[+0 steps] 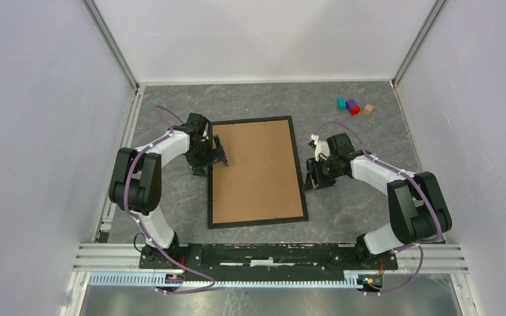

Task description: Put the photo into the frame

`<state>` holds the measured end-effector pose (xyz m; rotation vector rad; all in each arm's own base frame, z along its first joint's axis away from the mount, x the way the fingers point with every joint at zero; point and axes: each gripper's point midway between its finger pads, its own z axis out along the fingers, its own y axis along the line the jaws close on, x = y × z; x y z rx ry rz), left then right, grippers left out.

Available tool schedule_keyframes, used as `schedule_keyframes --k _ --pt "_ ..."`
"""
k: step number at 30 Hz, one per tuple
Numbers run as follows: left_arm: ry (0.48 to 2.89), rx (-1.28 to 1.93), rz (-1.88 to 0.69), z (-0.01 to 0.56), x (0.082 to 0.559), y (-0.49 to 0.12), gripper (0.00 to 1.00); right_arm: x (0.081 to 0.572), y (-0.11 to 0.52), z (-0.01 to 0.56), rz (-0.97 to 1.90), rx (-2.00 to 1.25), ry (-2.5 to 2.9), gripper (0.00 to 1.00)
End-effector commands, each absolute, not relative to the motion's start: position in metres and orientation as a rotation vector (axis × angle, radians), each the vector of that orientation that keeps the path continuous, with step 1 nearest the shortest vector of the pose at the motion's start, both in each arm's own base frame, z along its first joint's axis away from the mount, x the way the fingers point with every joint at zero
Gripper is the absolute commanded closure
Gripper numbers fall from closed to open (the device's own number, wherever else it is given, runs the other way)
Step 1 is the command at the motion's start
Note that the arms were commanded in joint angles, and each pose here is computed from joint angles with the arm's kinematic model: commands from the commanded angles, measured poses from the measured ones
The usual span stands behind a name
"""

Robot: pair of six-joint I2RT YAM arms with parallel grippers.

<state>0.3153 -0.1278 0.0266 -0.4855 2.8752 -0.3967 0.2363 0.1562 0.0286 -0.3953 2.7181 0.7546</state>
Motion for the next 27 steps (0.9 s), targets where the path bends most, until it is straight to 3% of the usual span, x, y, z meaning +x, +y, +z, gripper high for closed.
schedule_keyframes --k 1,14,20,27 --pt "2.86 -0.416 -0.431 0.022 0.318 -0.13 0.04 0.244 0.171 0.033 0.879 -0.421 2.678 0.58" --pt "2.885 -0.431 -0.488 0.013 0.295 -0.133 0.04 0.253 0.174 0.016 0.908 -0.347 2.709 0.71" --pt "2.883 -0.421 -0.492 0.013 0.295 -0.133 0.05 0.257 0.166 0.023 0.955 -0.287 2.68 0.67" --pt "2.886 -0.42 -0.508 0.011 0.295 -0.135 0.05 0.26 0.166 0.02 0.926 -0.291 2.698 0.73"
